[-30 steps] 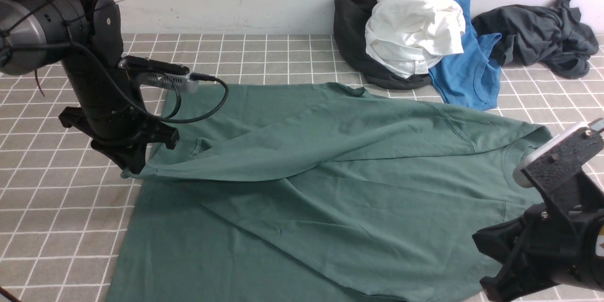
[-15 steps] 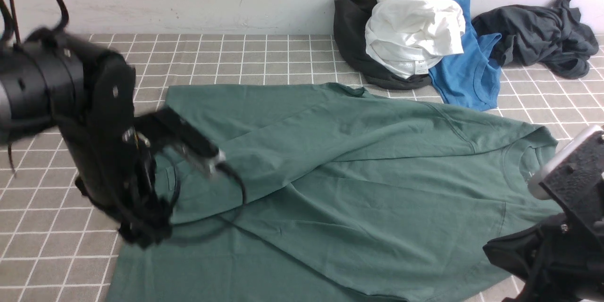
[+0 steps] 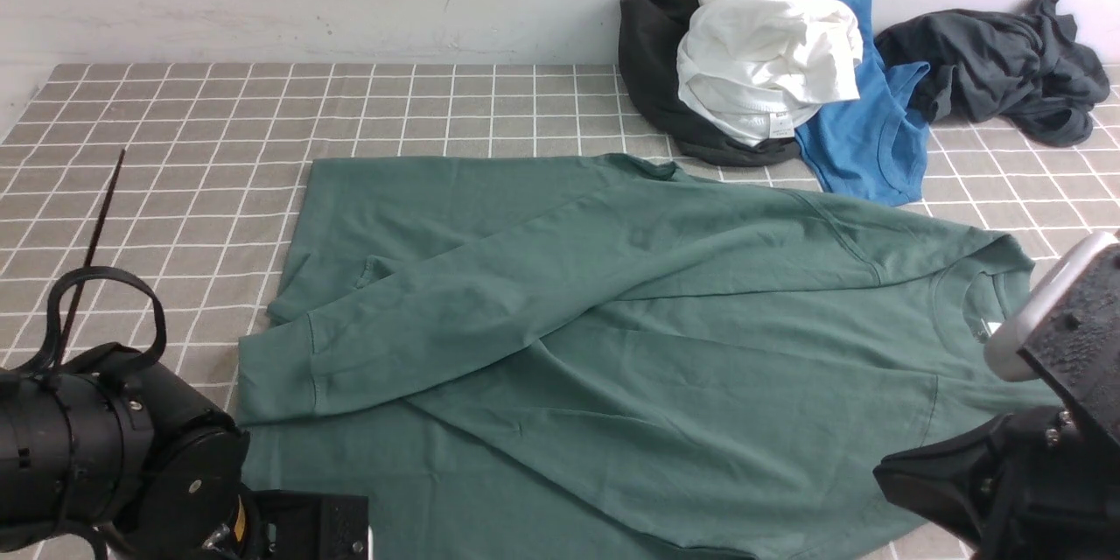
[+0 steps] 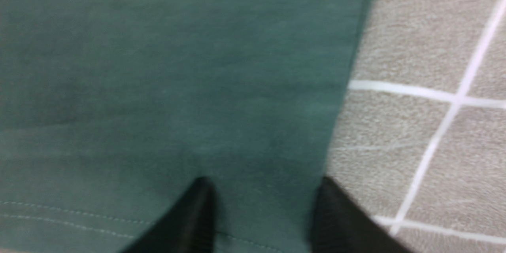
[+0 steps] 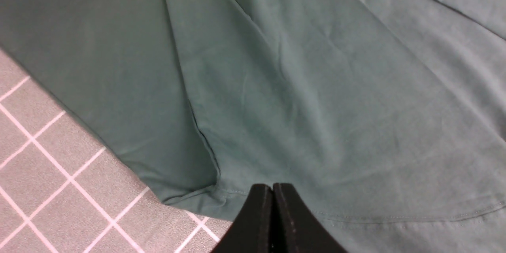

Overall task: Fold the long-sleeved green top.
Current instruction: Use both arms simultaneously to clamp the lower edge of the clothing fabric

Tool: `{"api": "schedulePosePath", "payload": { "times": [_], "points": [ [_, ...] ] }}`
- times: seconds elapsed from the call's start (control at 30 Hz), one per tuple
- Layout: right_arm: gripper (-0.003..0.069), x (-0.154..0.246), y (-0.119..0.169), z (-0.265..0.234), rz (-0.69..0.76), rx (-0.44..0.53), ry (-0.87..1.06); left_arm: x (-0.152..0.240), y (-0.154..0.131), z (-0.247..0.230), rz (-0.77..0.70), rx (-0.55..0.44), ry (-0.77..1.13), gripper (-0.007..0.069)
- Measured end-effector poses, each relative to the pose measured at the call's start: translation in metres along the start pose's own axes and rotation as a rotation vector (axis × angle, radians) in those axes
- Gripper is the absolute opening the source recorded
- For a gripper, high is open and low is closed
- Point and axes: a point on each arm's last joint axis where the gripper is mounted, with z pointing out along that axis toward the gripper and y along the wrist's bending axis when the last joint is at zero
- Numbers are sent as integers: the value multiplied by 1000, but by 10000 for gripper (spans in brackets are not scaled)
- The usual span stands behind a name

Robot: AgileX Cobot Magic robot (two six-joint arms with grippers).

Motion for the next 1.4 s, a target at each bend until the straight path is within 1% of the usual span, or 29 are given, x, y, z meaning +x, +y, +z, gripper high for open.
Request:
{"api": "schedulePosePath", "payload": {
  "times": [0.03, 0.07, 0.13, 0.2, 0.3, 0.33, 0.37, 0.43, 0.5, 0.6, 0.63, 0.67, 0.7, 0.73, 0.77, 0.8, 0.87, 0.93, 1.0, 1.07, 1.1, 1.17, 1.2, 1.23, 1.27, 1.3, 1.33, 1.37, 1.4],
  "points": [
    [-14, 0, 0, 0, 1, -1, -1, 0, 0, -1, 3, -6, 0, 218],
    [-14, 0, 0, 0, -3, -1, -1, 1, 0, -2, 3, -21, -5, 138],
    [-14, 1, 1, 0, -5, -12, 14, 1, -1, -9, -24, -42, -18, 43],
    [-14, 2, 4, -2, -16, -50, 58, 3, -3, -23, -95, -57, -50, 11],
    [-13, -1, 9, -11, -65, -121, 137, 9, -10, -43, -205, -78, -103, 2],
    [-4, -8, 8, -18, -130, -133, 166, 13, -14, -53, -252, -93, -122, 2],
    [-3, -9, 8, -19, -137, -131, 167, 14, -15, -54, -260, -97, -126, 2],
    [38, -15, 3, -19, -203, -101, 193, 18, -18, -63, -286, -122, -149, 2],
    [113, -13, -5, -9, -260, -67, 257, 20, -20, -68, -302, -139, -168, 2],
    [243, -5, -18, 14, -355, -32, 396, 20, -21, -69, -352, -135, -183, 2],
    [262, -4, -20, 20, -370, -30, 424, 20, -21, -69, -356, -133, -184, 2],
    [326, -1, -28, 31, -431, -5, 478, 19, -21, -69, -380, -129, -196, 2],
    [359, 1, -32, 38, -473, 9, 512, 18, -21, -69, -392, -127, -206, 2],
    [373, 3, -34, 42, -494, 14, 529, 18, -20, -70, -394, -127, -209, 2],
    [426, 8, -45, 61, -592, 31, 604, 17, -20, -70, -405, -133, -227, 2],
    [440, 11, -49, 70, -658, 43, 637, 16, -19, -70, -408, -133, -234, 2],
    [447, 15, -54, 80, -715, 44, 671, 16, -20, -70, -411, -131, -238, 2],
    [441, 23, -59, 102, -797, 24, 720, 15, -20, -70, -418, -123, -245, 2],
    [423, 29, -61, 114, -828, 4, 737, 15, -20, -70, -423, -122, -251, 2],
    [382, 33, -62, 125, -852, -14, 753, 14, -19, -71, -426, -127, -261, 2],
    [377, 33, -62, 125, -854, -14, 751, 14, -19, -71, -426, -129, -263, 2],
    [277, 32, -64, 129, -841, -13, 763, 13, -19, -71, -431, -129, -267, 2],
    [277, 33, -63, 129, -838, -12, 764, 13, -19, -71, -433, -129, -267, 2],
    [188, 32, -63, 128, -777, 1, 771, 13, -19, -71, -446, -127, -268, 2],
    [178, 32, -63, 128, -774, 1, 772, 13, -19, -71, -453, -126, -269, 2],
    [89, 29, -63, 129, -696, 29, 757, 14, -19, -72, -488, -126, -274, 2],
    [79, 28, -63, 129, -676, 36, 757, 14, -19, -72, -499, -125, -276, 2],
    [22, 21, -64, 126, -574, 77, 747, 14, -17, -76, -545, -135, -286, 2],
    [18, 21, -64, 125, -564, 80, 747, 14, -17, -76, -552, -137, -288, 2]
  ]
}}
